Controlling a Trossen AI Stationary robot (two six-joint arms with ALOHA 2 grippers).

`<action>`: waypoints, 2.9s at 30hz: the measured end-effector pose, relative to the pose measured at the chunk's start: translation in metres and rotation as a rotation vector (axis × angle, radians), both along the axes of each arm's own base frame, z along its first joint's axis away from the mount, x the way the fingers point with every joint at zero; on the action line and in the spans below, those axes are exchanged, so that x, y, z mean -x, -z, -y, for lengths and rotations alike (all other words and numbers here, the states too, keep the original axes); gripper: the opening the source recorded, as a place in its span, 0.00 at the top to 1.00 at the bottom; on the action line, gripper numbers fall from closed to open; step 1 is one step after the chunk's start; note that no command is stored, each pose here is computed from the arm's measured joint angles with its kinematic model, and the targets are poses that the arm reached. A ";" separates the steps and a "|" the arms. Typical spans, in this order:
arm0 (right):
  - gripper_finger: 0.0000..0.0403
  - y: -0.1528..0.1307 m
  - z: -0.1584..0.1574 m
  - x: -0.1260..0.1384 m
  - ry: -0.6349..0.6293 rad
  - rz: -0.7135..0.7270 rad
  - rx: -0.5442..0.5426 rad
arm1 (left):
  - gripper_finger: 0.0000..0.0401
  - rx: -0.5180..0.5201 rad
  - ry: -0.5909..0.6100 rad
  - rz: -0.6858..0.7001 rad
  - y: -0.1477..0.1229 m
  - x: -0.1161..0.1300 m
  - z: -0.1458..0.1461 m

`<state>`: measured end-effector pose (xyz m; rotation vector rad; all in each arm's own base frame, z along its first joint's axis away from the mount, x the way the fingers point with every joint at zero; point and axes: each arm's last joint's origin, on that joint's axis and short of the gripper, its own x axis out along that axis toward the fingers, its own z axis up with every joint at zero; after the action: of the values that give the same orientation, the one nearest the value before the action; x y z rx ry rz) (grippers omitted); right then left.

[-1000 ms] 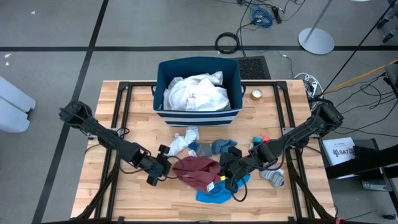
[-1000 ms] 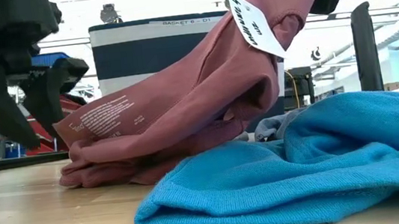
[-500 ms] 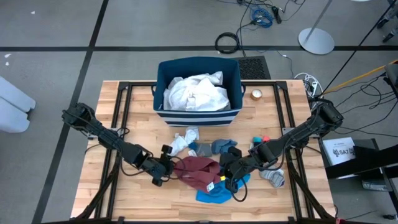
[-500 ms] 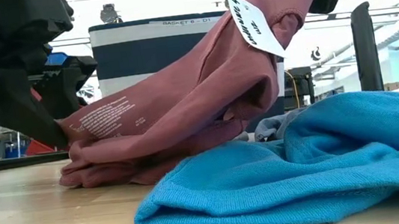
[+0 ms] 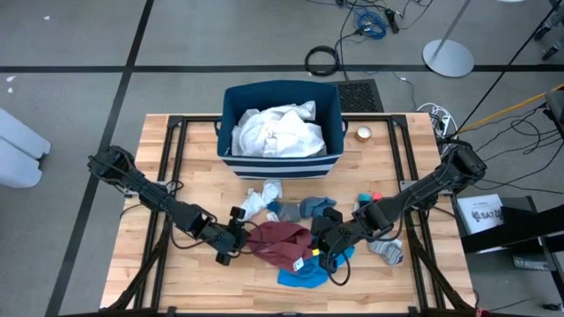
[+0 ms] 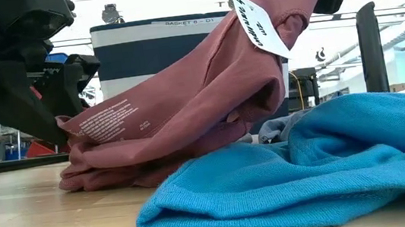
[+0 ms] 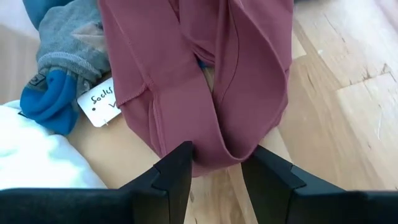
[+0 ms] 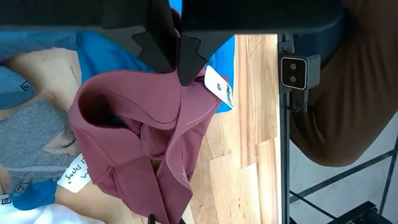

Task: Sort clothes
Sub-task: Put the maroon underwear into the blue bin

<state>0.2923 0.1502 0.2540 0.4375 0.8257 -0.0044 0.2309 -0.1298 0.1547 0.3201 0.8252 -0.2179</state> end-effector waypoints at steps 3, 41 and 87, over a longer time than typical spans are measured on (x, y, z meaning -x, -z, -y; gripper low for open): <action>1.00 0.000 0.000 0.000 0.000 0.000 0.000 | 0.65 0.000 0.000 0.000 0.000 0.000 0.000; 1.00 0.009 0.041 -0.039 0.097 0.158 0.261 | 0.99 0.187 -0.482 0.401 -0.114 -0.001 -0.036; 0.78 0.074 -0.010 -0.078 -0.269 0.333 0.883 | 1.00 0.297 -0.119 0.138 -0.062 -0.042 -0.021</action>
<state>0.3702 0.1603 0.1800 -0.4971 0.4785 -0.0442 0.2733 -0.1087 0.2169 0.0064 0.6622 -0.2017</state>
